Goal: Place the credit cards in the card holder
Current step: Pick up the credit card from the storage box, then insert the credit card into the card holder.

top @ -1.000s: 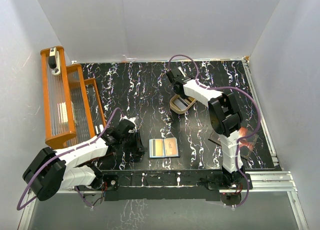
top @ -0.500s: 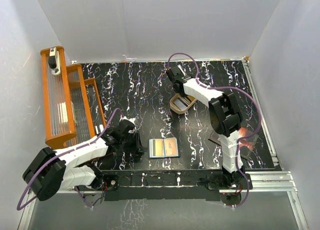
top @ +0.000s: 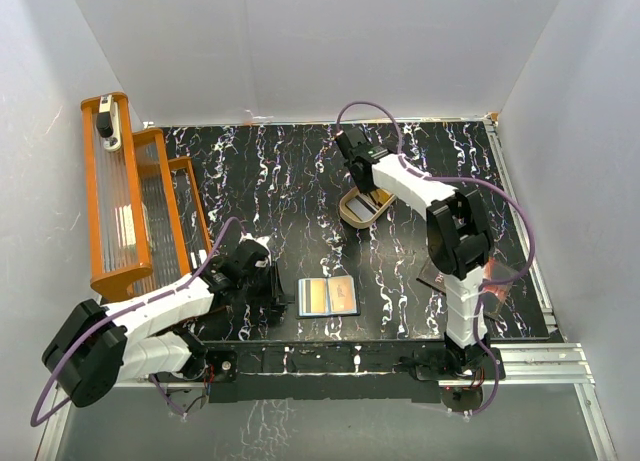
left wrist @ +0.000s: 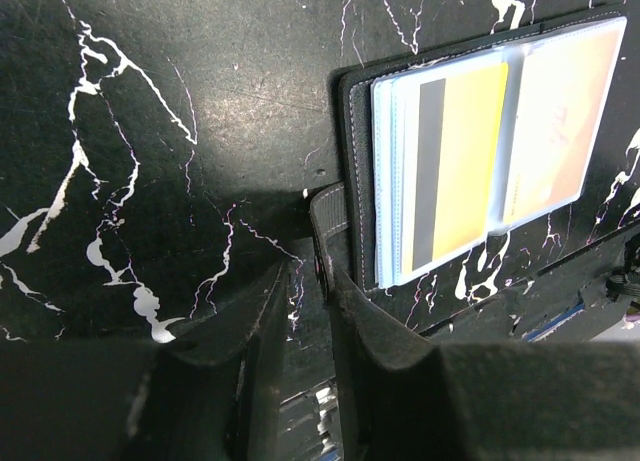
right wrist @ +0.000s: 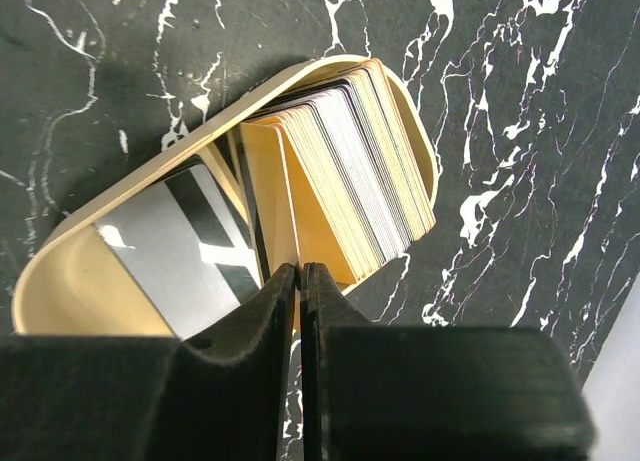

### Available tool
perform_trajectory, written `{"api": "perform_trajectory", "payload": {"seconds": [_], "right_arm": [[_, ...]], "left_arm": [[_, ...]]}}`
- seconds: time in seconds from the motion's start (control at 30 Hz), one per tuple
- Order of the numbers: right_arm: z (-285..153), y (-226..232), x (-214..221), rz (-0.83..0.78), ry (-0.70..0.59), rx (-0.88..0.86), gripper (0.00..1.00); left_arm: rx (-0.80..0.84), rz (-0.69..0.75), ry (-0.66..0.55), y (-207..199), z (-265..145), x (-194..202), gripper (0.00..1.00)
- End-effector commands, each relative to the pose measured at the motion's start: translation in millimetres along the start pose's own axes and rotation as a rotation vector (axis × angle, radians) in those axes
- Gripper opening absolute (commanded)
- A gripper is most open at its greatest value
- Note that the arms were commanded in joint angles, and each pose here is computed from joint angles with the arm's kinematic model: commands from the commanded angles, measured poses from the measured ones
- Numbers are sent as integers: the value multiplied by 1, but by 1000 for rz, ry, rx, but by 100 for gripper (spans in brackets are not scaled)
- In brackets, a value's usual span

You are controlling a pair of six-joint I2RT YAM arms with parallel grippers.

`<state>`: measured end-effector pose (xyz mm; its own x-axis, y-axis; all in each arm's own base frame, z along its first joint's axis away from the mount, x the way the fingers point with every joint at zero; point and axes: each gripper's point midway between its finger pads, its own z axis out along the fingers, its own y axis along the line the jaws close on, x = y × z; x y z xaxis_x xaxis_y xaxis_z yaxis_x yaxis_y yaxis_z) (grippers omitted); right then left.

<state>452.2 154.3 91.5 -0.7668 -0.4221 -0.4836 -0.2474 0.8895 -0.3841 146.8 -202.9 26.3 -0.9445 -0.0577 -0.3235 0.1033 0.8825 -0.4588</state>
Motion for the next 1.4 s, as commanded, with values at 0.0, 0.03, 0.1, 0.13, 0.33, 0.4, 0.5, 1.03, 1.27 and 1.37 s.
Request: {"api": "perform_trajectory", "payload": {"seconds": [0.0,0.03,0.1,0.13,0.33,0.4,0.5,1.03,1.27,1.37], "right_arm": [[-32,-9,-26,95,-101,-51,0],[-33,-8,-25,99,-102,-60,0],[-36,-7,-24,109,-102,-71,0],[-37,-6,-22,112,-98,-77,0],[-49,-7,-17,145,-86,-97,0],[-55,-6,-16,162,-89,-113,0],[-65,-3,-12,187,-92,-152,0],[-165,20,8,377,-208,-493,0],[-227,57,34,539,-271,-843,0],[-251,61,41,583,-323,-946,0]], "left_arm": [[8,16,-44,-9,-12,-14,23],[8,13,-47,-9,-12,-15,24],[10,9,-55,-10,-15,-16,27],[13,7,-60,-11,-16,-17,29],[12,-5,-80,-14,-25,-21,40],[21,-7,-90,-18,-29,-25,42],[46,-14,-111,-28,-37,-33,46],[343,-109,-193,-106,-83,-69,58],[541,-235,-270,-140,-109,-89,56],[584,-263,-285,-148,-115,-94,55]]}}
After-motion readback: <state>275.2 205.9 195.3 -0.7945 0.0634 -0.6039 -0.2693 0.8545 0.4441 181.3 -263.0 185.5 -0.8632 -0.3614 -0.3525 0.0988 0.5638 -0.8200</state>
